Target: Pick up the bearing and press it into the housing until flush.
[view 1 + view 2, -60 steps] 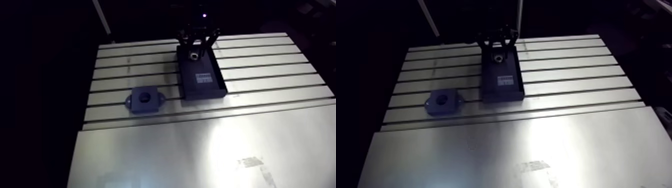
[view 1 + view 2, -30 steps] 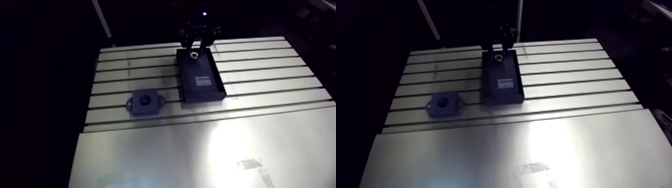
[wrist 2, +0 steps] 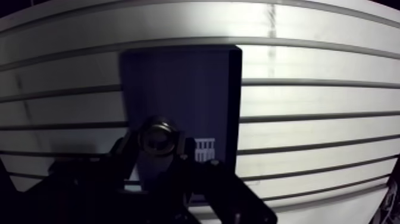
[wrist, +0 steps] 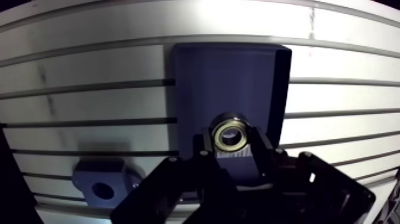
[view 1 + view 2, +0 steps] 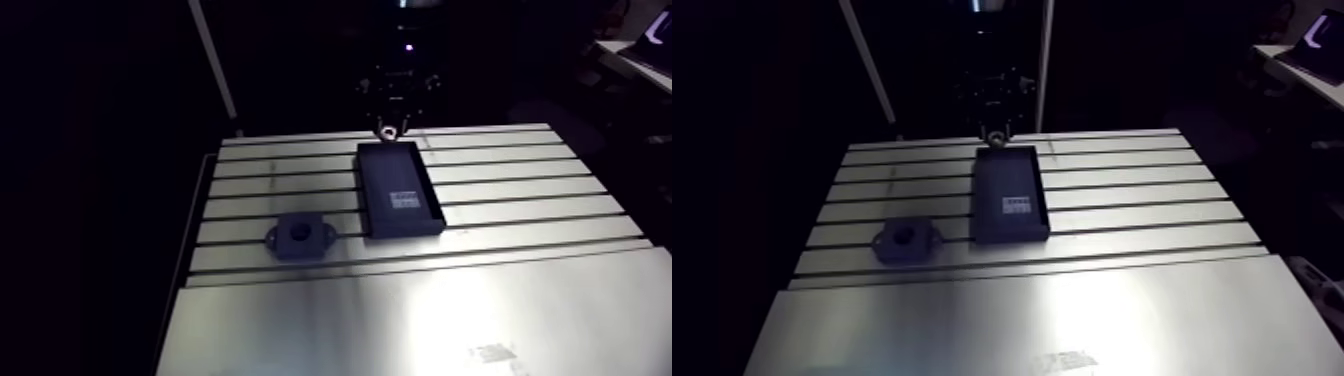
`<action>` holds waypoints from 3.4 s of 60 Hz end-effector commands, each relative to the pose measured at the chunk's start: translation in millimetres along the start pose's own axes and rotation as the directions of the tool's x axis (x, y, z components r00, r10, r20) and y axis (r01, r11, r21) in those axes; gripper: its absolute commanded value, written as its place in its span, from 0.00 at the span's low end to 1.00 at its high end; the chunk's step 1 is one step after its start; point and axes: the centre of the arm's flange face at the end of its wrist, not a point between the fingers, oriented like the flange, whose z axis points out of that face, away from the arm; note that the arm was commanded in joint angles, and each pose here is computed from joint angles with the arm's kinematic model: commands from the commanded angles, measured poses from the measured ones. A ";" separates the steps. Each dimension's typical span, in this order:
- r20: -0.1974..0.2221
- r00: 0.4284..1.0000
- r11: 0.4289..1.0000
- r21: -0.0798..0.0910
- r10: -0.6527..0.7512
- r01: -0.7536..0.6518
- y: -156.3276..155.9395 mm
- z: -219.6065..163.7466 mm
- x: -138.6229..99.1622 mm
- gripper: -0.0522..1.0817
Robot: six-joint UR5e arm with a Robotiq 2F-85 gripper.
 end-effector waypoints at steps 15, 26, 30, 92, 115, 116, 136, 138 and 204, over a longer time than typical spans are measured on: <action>-0.029 0.997 0.997 -0.002 -0.077 0.077 -73.0 -25.8 -50.9 0.55; -0.017 0.992 0.992 -0.005 -0.127 0.127 -106.0 -21.7 -74.5 0.55; -0.001 0.990 0.990 -0.006 -0.141 0.141 -118.5 -14.3 -84.0 0.55; 0.002 0.976 0.975 -0.016 -0.220 0.220 -146.8 18.6 -122.4 0.55; 0.004 0.974 0.974 -0.017 -0.227 0.227 -152.3 28.6 -120.3 0.55; 0.004 0.974 0.974 -0.017 -0.227 0.227 -152.4 29.9 -119.8 0.55; 0.019 0.972 0.972 -0.018 -0.235 0.235 -156.1 43.3 -122.7 0.55; 0.021 0.972 0.972 -0.018 -0.235 0.235 -156.1 44.4 -122.7 0.55; 0.037 0.965 0.965 -0.017 -0.260 0.261 -170.5 65.9 -123.8 0.56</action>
